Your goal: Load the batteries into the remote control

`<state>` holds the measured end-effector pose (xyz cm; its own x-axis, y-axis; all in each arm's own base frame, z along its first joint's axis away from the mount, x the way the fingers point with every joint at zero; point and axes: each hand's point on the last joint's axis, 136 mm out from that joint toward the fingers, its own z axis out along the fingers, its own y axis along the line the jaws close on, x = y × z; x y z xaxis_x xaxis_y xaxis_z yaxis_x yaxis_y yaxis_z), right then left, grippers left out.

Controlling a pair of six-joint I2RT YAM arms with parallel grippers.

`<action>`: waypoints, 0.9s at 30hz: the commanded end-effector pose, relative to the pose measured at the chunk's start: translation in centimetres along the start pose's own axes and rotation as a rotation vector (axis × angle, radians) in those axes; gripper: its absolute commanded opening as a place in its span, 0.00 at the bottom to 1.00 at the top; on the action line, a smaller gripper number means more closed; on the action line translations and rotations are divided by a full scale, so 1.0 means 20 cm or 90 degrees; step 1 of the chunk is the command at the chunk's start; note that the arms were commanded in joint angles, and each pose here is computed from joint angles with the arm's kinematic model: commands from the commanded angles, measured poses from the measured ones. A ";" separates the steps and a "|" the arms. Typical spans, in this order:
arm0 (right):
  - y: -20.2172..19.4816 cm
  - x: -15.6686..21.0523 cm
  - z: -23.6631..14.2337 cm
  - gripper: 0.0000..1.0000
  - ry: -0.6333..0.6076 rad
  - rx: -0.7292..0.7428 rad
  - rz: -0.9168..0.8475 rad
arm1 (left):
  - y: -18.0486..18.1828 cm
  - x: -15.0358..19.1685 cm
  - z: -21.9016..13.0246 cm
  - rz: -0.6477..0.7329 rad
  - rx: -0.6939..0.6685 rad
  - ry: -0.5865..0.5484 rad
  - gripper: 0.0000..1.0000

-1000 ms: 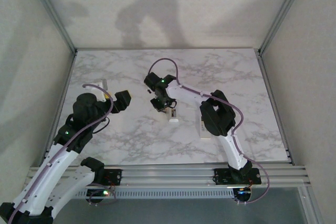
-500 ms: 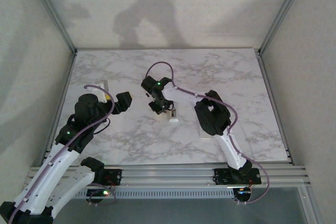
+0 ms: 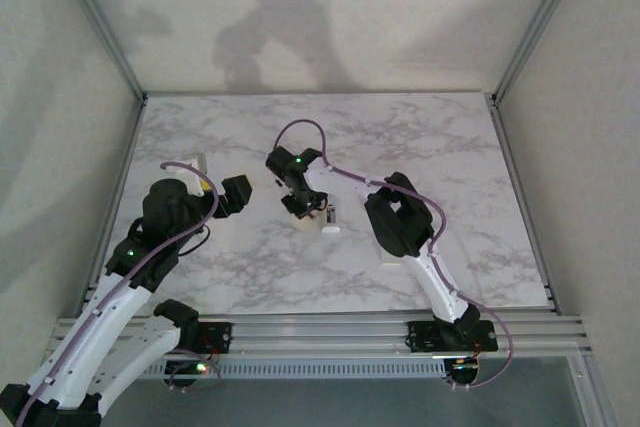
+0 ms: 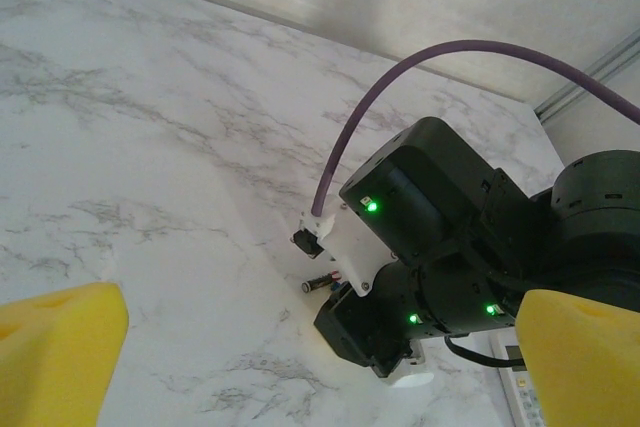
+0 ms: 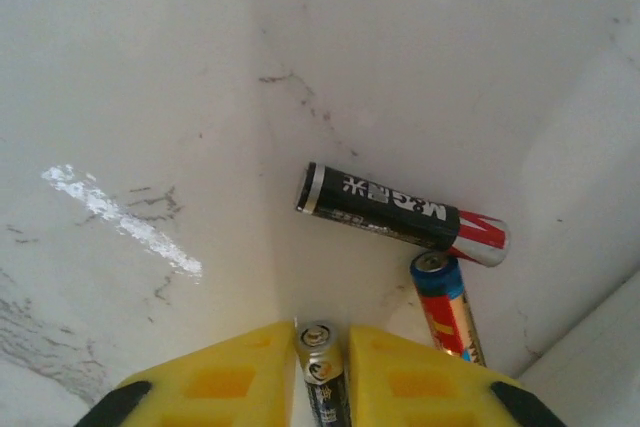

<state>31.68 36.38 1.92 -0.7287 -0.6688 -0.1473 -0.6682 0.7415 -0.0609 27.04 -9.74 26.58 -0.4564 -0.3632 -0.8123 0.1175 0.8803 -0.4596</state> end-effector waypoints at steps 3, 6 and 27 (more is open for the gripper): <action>0.09 0.03 -0.07 0.10 0.000 -0.012 -0.079 | -0.01 -0.01 0.00 -0.003 0.008 -0.007 1.00; 0.15 0.09 -0.14 0.09 -0.004 -0.035 -0.155 | -0.01 -0.01 0.01 -0.001 0.008 -0.006 1.00; 0.22 0.80 -0.06 0.14 0.098 -0.039 -0.604 | -0.01 -0.01 -0.01 -0.002 0.017 -0.019 0.99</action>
<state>16.40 30.29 1.49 0.0449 -0.9988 0.0172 -0.9989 -0.0448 0.0112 26.93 -9.71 26.43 -0.4520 -0.3649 -0.8140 0.1204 0.8792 -0.4610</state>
